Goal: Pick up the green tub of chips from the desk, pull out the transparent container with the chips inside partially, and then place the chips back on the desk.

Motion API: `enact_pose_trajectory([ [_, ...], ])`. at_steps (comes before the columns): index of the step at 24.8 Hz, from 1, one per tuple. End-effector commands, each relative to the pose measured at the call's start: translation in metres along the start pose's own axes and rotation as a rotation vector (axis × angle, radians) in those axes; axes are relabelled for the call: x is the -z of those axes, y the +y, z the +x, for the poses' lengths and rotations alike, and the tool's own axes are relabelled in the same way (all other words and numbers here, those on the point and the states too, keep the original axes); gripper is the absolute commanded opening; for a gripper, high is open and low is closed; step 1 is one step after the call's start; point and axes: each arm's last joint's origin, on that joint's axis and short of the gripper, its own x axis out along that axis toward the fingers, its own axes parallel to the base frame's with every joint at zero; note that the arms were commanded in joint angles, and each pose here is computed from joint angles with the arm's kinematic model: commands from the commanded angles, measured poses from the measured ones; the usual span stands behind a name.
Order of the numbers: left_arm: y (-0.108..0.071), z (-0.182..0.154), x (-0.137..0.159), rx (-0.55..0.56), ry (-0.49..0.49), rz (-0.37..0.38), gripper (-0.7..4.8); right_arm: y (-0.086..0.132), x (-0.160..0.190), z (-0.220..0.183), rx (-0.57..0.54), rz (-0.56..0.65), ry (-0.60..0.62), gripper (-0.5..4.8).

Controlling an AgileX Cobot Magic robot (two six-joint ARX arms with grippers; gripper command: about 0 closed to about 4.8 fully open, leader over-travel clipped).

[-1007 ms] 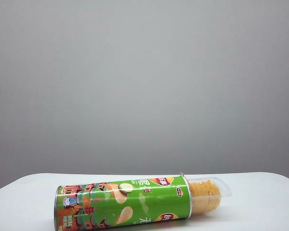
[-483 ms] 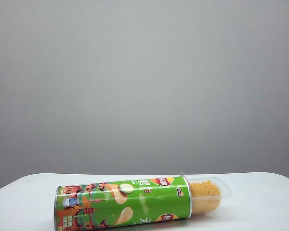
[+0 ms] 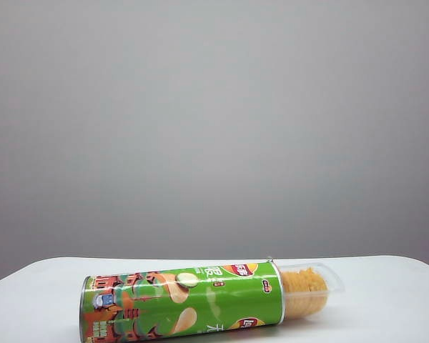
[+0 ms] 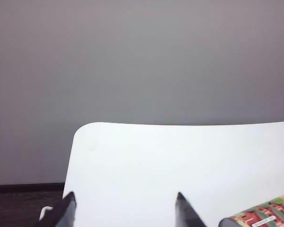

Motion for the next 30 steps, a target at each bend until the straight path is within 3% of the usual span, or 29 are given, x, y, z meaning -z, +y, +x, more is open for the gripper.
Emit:
enact_pose_trajectory([
  [1, 0.001, 0.000, -0.001, -0.022, -0.003, 0.013, 1.72, -0.002, 0.007, 0.000, 0.013, -0.011, 0.063, 0.14],
  [3, 0.001, 0.000, 0.001, -0.019, 0.023, 0.029, 0.37, -0.002, 0.008, 0.000, 0.009, -0.011, 0.066, -0.06],
  [4, 0.000, 0.000, 0.003, -0.014, 0.040, 0.033, -0.04, -0.002, 0.008, 0.001, 0.009, -0.011, 0.066, -0.06],
  [9, 0.000, -0.001, 0.010, -0.011, 0.113, 0.019, -0.06, -0.002, 0.008, 0.001, 0.009, -0.011, 0.066, -0.05],
  [19, 0.001, -0.001, 0.009, -0.027, 0.107, -0.140, -0.01, -0.001, 0.008, 0.001, -0.009, -0.013, 0.069, -0.05],
  [30, 0.001, -0.001, 0.009, -0.027, 0.107, -0.136, -0.01, -0.001, 0.008, 0.000, -0.010, -0.012, 0.068, -0.05],
])
